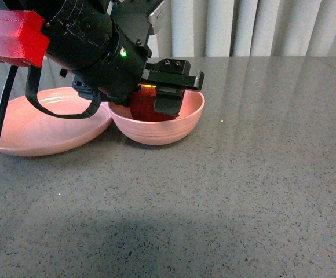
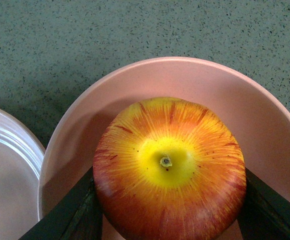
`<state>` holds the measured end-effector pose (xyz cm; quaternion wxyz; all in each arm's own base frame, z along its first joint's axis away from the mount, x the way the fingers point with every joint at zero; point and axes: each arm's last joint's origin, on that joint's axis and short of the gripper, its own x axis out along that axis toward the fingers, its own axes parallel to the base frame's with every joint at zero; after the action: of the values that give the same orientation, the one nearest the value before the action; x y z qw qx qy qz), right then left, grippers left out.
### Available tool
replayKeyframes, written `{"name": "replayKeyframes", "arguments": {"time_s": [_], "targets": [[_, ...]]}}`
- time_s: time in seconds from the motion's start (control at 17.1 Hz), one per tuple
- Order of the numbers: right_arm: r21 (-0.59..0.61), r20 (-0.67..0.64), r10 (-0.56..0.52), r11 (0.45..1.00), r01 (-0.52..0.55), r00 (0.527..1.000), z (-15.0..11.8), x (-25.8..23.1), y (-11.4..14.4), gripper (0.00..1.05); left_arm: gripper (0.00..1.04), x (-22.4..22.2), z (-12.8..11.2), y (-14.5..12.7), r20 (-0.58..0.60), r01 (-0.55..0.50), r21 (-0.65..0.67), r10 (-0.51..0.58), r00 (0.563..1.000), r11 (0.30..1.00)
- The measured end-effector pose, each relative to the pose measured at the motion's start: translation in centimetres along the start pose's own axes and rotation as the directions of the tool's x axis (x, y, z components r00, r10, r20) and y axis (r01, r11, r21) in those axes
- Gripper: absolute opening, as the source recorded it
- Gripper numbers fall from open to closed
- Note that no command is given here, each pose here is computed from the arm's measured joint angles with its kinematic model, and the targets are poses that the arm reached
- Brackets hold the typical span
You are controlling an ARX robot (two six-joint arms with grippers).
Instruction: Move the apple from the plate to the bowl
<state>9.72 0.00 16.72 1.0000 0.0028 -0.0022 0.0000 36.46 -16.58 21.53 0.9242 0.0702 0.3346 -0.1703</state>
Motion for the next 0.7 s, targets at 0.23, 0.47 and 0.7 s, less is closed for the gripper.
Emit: {"name": "replayKeyframes", "arguments": {"time_s": [0.23,0.47,0.7], "targets": [[0.000,0.000,0.000,1.000,0.000,1.000,0.0,0.0,0.0,0.98,0.98,-0.1,0.4,0.0,0.013,0.012,-0.005,-0.012,1.000,1.000],[0.000,0.000,0.000,1.000,0.000,1.000,0.0,0.0,0.0,0.98,0.98,-0.2,0.8,-0.1,0.026,0.024,-0.020,-0.024,0.999,1.000],[0.000,0.000,0.000,1.000,0.000,1.000,0.0,0.0,0.0,0.98,0.98,-3.7,3.6,0.3,0.218,0.027,-0.042,-0.017,0.976,0.999]]}}
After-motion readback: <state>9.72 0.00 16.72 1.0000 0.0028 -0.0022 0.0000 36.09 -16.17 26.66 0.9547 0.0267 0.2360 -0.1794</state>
